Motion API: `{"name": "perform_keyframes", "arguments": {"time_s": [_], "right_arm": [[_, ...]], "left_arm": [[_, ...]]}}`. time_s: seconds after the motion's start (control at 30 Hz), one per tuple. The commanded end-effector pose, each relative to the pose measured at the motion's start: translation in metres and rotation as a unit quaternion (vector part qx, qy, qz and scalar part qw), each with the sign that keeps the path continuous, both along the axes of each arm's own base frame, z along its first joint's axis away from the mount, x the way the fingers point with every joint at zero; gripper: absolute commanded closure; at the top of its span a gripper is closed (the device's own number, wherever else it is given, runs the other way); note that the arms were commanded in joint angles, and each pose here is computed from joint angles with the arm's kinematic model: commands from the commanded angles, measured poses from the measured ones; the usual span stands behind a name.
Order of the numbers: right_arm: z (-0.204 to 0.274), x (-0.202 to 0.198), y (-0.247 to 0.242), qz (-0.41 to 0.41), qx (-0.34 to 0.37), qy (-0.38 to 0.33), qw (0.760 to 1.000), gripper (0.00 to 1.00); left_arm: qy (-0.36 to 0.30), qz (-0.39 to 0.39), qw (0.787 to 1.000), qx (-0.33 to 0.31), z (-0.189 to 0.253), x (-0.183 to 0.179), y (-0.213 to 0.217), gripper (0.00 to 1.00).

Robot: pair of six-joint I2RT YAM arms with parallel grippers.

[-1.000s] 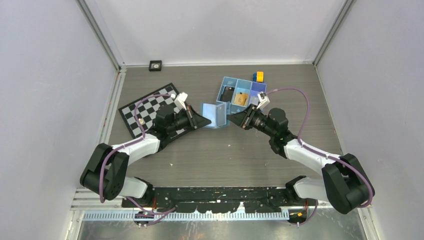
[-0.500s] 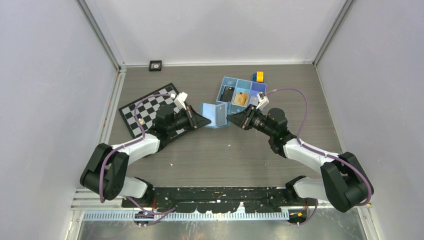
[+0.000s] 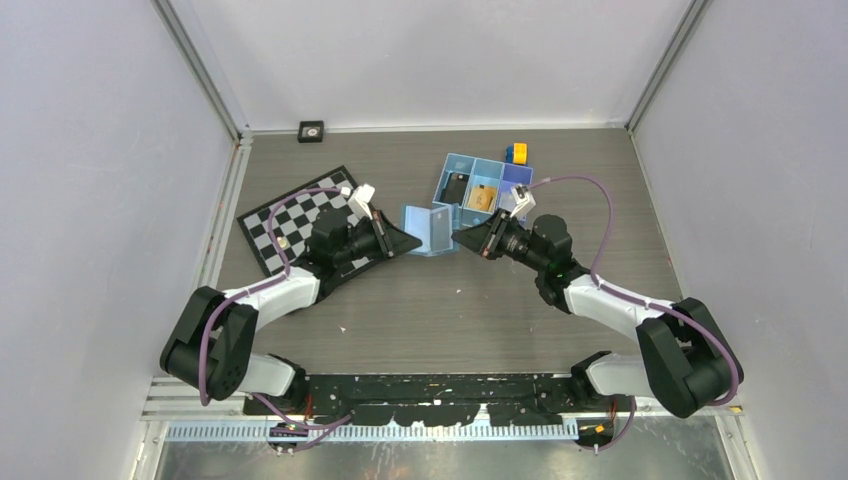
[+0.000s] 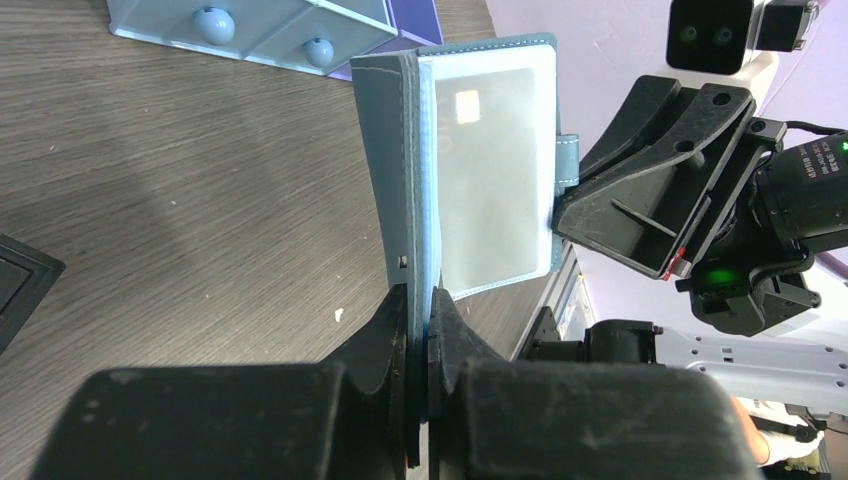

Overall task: Take the credit cards out of the card holder
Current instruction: Remove the credit card from the card holder.

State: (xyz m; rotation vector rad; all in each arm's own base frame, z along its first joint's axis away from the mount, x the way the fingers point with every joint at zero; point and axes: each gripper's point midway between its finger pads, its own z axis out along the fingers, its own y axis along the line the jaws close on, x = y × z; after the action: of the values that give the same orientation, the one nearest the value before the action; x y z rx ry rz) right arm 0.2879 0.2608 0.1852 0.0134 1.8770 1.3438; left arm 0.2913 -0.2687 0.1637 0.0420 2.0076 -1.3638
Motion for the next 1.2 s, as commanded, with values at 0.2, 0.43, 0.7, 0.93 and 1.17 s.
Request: {"name": "perform_keyframes", "arguments": {"time_s": [0.2,0.43,0.7,0.93,1.17], "right_arm": [[0.028,-0.002,0.007,0.021,0.034,-0.042,0.998,0.86],[0.015,0.004,0.006,0.011,0.009,-0.021,1.000,0.86],[0.003,0.012,0.005,-0.002,-0.015,-0.002,1.000,0.81],[-0.016,0.019,0.005,-0.010,-0.045,0.032,0.998,0.71],[-0.022,0.014,0.023,0.028,-0.040,0.042,0.998,0.43]], "left_arm": [[-0.035,-0.014,0.999,-0.020,0.025,0.006,-0.007,1.00],[-0.038,-0.014,0.999,-0.021,0.027,0.006,-0.007,1.00],[-0.039,-0.013,0.999,-0.018,0.026,0.006,-0.007,1.00],[-0.034,-0.012,0.999,0.000,0.020,0.006,-0.009,1.00],[-0.027,-0.023,0.999,0.016,0.012,0.004,-0.017,1.00]]}}
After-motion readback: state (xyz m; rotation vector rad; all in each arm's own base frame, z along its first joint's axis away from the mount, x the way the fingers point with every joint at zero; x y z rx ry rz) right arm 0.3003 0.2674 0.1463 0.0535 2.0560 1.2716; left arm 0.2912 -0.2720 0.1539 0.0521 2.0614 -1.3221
